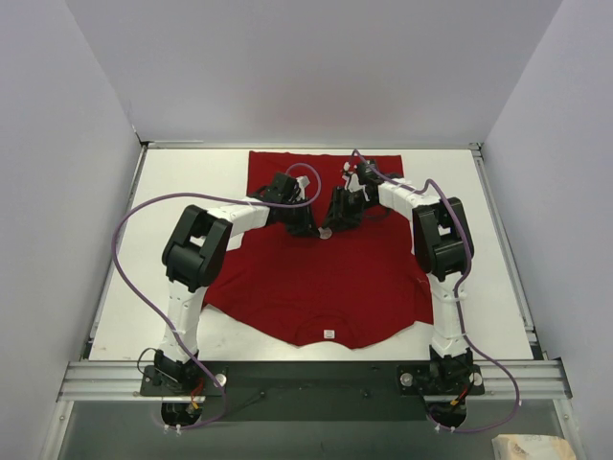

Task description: Pin the brooch onto the clothing

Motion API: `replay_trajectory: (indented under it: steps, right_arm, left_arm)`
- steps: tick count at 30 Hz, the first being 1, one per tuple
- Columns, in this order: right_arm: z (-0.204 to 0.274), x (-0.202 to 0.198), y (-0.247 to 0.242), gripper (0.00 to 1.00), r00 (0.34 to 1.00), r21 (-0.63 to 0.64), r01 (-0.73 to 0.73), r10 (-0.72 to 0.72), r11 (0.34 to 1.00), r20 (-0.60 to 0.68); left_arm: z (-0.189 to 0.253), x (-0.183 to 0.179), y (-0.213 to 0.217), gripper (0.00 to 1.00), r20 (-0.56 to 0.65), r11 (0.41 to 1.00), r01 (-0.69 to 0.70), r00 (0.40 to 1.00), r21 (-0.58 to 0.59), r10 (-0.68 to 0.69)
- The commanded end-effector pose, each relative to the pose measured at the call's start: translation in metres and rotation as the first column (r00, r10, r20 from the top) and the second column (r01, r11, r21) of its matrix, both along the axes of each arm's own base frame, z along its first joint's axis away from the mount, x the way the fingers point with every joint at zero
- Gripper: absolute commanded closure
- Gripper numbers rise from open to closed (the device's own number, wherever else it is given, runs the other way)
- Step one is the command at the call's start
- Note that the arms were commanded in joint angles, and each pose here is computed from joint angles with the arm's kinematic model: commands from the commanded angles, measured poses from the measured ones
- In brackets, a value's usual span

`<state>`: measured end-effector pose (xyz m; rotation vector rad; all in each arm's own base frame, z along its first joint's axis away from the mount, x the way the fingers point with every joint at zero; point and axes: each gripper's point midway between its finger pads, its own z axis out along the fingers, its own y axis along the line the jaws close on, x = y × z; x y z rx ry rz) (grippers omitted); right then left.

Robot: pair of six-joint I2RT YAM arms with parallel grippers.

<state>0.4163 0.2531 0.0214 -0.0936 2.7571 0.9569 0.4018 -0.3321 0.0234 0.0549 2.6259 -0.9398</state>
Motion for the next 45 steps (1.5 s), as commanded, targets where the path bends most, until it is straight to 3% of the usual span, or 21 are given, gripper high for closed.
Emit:
replay_trajectory:
  steps: [1,21,25,30,35,43,45]
  right_arm:
    - [-0.016,-0.018,-0.001,0.62,0.996,-0.009,-0.018,0.017,1.000,-0.083]
    - [0.006,-0.028,0.018,0.88,0.994,0.210,0.016,0.006,0.978,-0.106]
    - [0.009,-0.023,0.014,0.90,0.996,0.218,0.027,-0.007,0.976,-0.090]
    - [0.013,-0.023,0.011,0.88,0.997,0.228,0.031,-0.013,0.973,-0.081]
    - [0.013,-0.023,0.014,0.86,0.997,0.244,0.024,-0.004,0.969,-0.079]
    - [0.012,-0.026,0.017,0.86,0.996,0.251,0.012,0.009,0.968,-0.084]
    - [0.014,-0.025,0.018,0.86,0.997,0.256,0.009,0.013,0.967,-0.081]
  left_arm:
    - [-0.037,-0.013,0.010,0.75,-0.060,0.998,0.005,0.998,0.064,-0.001]
    - [-0.055,-0.020,0.013,0.78,-0.085,0.997,0.015,0.996,0.078,-0.009]
    - [-0.045,-0.017,0.009,0.89,-0.064,1.000,0.008,0.998,-0.013,-0.008]
    - [-0.028,-0.014,0.006,0.93,-0.028,0.994,-0.001,1.000,-0.109,-0.002]
    - [-0.012,-0.009,-0.003,0.91,0.018,0.985,0.025,1.000,-0.170,-0.022]
    - [-0.007,-0.004,-0.005,0.69,0.029,0.985,0.021,0.999,-0.172,-0.016]
    - [-0.005,-0.003,-0.005,0.68,0.033,0.985,0.018,0.999,-0.171,-0.013]
